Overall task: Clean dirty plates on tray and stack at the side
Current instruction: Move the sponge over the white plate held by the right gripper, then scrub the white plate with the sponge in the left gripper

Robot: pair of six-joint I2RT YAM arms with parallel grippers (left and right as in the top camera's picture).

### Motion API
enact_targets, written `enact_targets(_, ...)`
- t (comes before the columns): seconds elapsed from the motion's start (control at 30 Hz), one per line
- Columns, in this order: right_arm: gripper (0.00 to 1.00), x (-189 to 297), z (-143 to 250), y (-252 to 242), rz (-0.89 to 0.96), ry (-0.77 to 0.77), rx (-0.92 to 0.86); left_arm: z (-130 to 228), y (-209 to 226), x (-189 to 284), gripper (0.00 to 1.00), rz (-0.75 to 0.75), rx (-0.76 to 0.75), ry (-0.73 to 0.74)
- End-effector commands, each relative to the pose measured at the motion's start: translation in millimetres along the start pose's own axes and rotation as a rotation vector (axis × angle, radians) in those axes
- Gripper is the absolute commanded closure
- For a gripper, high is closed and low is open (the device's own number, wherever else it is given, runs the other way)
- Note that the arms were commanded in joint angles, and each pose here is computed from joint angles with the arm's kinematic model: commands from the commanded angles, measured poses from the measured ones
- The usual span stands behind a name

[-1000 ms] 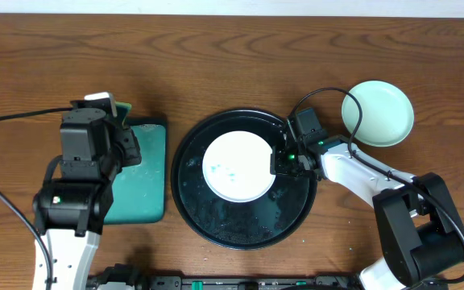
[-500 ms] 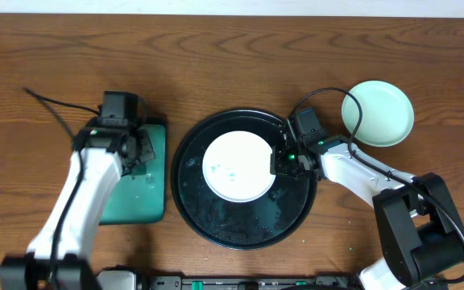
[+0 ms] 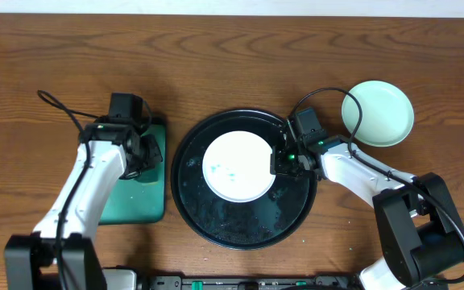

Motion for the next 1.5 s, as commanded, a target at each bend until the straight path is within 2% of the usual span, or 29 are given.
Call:
enact_targets(0.0,0.99,-16,10,-6,0.071,0.043,0.004,7,-8,17,0.93,0.134,-0.019,0.011)
enact_targets(0.23,0.99,-17,11,-3,0.066,0.040,0.015,31,-37,40,0.93,0.283,-0.142,0.010)
enact_targets(0.37,0.98,-19,12,4,0.056,0.039,0.040,50,-62,40,0.93,0.318,-0.246,0.022)
enact_targets(0.53,0.99,-23,19,16,0.045,0.053,0.081,64,-93,32,0.93,0.365,-0.290,0.023)
enact_targets(0.7,0.99,-23,19,17,0.041,0.056,0.083,67,-107,2,0.93,0.308,-0.290,0.047)
enact_targets(0.93,0.99,-23,20,17,0.039,0.060,0.083,64,-104,-56,0.93,0.110,-0.208,0.094)
enact_targets(1.03,0.99,-23,20,17,0.039,0.059,0.083,69,-105,-73,0.93,0.099,-0.189,0.153)
enact_targets(1.27,0.99,-23,19,17,0.038,0.057,0.083,96,-131,-76,0.93,0.405,-0.207,0.489)
enact_targets(1.47,0.99,-23,20,17,0.039,0.058,0.083,116,-154,-69,0.93,0.537,-0.299,0.534)
Point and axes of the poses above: each gripper's point midway between its finger pads, its own x axis back along the fingers, its own y axis along the line the jaws close on, z = x × y, the point moved 10 cm from there along x, back along the fingers, and after that the axes turned 7 degrees about x, right-handed, at the moved point
